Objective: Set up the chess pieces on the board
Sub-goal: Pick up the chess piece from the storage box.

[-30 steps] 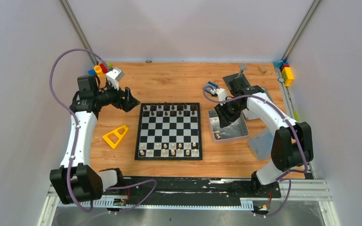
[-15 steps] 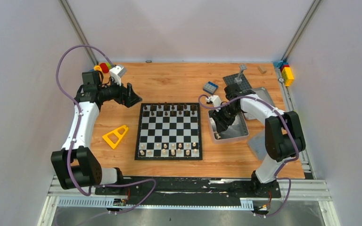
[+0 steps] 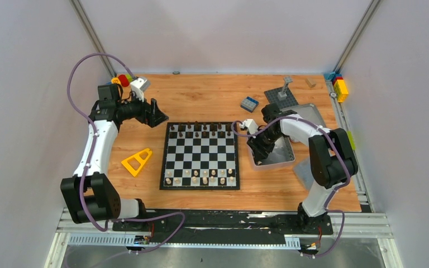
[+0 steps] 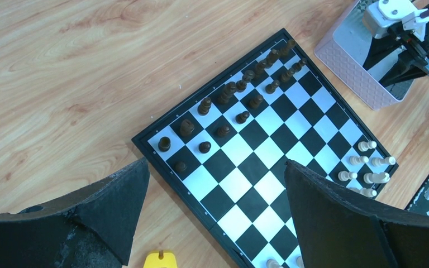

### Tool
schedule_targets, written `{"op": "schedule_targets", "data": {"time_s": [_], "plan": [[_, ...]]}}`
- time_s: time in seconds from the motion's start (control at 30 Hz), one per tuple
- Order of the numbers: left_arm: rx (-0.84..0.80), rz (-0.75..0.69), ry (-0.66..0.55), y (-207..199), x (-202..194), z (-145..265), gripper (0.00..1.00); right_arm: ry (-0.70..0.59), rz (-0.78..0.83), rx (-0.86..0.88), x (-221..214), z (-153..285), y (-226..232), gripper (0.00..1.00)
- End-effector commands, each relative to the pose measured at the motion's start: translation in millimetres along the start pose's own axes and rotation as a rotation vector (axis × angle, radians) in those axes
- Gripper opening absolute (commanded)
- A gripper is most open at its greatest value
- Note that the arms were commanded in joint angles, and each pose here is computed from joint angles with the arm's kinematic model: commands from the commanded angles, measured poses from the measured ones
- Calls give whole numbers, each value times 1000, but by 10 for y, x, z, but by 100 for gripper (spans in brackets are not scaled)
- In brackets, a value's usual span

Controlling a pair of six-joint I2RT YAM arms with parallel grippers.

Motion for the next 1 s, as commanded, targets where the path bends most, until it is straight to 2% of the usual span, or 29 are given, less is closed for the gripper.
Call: {"op": "schedule_targets", "data": {"time_s": [0.0,0.13,0.37,0.53,0.63,0.97], "plan": [[6,-61,-28,54,126,-8,98,-26,52,30,56,-142,-1,47],[-1,-59,-30,47,125,-12,98,-25,48,16,57,-190,-49,40],[-8,-62,-33,35,140,-5,98,-28,51,-48,101,-71,-124,17],[-14,-70,-35,17,149,2,99,-59,29,-92,163,153,-214,5],[-17,-71,-37,10,149,3,99,-86,4,-111,197,276,-269,2],[-56,-112,-62,-106,179,-40,99,-183,-84,-93,277,488,-321,1]]}}
Point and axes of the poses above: each gripper's point midway between its finger pads, its own z axis back along the fingers, its own y axis along the line the jaws close on, x = y × z, the point moved 6 cm from there along z, back along the fingers, and after that the axes turned 10 degrees about -z, right-handed, at the moved point
